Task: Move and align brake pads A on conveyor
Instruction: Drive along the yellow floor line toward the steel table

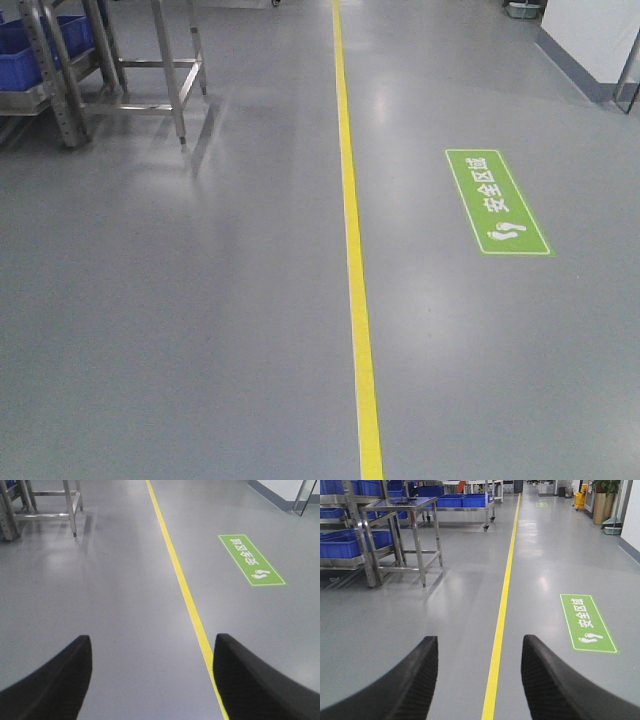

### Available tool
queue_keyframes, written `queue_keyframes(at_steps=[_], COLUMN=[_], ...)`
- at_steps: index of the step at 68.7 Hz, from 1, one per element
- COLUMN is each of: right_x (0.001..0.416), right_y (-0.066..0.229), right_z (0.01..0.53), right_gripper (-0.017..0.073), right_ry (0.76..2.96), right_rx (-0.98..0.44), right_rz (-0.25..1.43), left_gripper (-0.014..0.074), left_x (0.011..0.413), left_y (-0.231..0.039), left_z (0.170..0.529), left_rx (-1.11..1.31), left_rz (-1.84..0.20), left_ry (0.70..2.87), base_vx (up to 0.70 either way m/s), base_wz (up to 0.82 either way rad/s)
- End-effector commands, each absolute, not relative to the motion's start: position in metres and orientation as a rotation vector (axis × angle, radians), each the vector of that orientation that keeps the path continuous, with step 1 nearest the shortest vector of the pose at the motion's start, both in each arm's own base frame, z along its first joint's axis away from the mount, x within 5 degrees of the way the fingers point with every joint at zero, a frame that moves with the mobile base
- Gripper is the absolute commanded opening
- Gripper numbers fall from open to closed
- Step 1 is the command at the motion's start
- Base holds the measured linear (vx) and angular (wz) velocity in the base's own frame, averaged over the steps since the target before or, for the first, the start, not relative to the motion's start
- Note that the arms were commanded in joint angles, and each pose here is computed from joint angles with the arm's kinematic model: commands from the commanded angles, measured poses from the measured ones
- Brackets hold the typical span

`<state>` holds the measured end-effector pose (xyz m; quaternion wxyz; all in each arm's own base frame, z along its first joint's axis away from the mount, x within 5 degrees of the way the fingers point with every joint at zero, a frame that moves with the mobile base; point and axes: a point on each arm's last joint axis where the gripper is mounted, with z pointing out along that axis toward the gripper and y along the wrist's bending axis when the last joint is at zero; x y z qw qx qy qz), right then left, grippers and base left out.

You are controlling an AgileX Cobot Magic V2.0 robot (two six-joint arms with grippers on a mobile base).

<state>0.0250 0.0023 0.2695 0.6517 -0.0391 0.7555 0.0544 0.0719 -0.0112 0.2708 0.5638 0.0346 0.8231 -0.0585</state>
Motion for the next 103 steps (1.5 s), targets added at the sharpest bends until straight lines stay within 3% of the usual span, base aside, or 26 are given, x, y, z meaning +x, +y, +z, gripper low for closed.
queue_keyframes(at_steps=[1,37,103], right_x=[0.0251,0.0251,0.0251], right_y=[0.002,0.002,0.002], right_z=[0.2833,0.2833,0.2833], right_gripper=[0.036,0.036,0.036], right_ry=[1.635,1.635,1.635], right_rx=[-0.096,-0.096,-0.096], right_rz=[0.111,0.111,0.111], left_gripper=[0.0503,0.0503,0.0503], left_x=[0.0749,0.0749,0.0749], left_y=[-0.0118,-0.0118,-0.0118], left_z=[0.2853,0.2853,0.2853], left_rx=[0.07,0.07,0.07], left_rz=[-0.154,-0.154,-0.154], left_ry=[1.848,1.848,1.847], base_vx=[0.58,0.62,0.69], base_wz=[-0.09,-0.19,0.06])
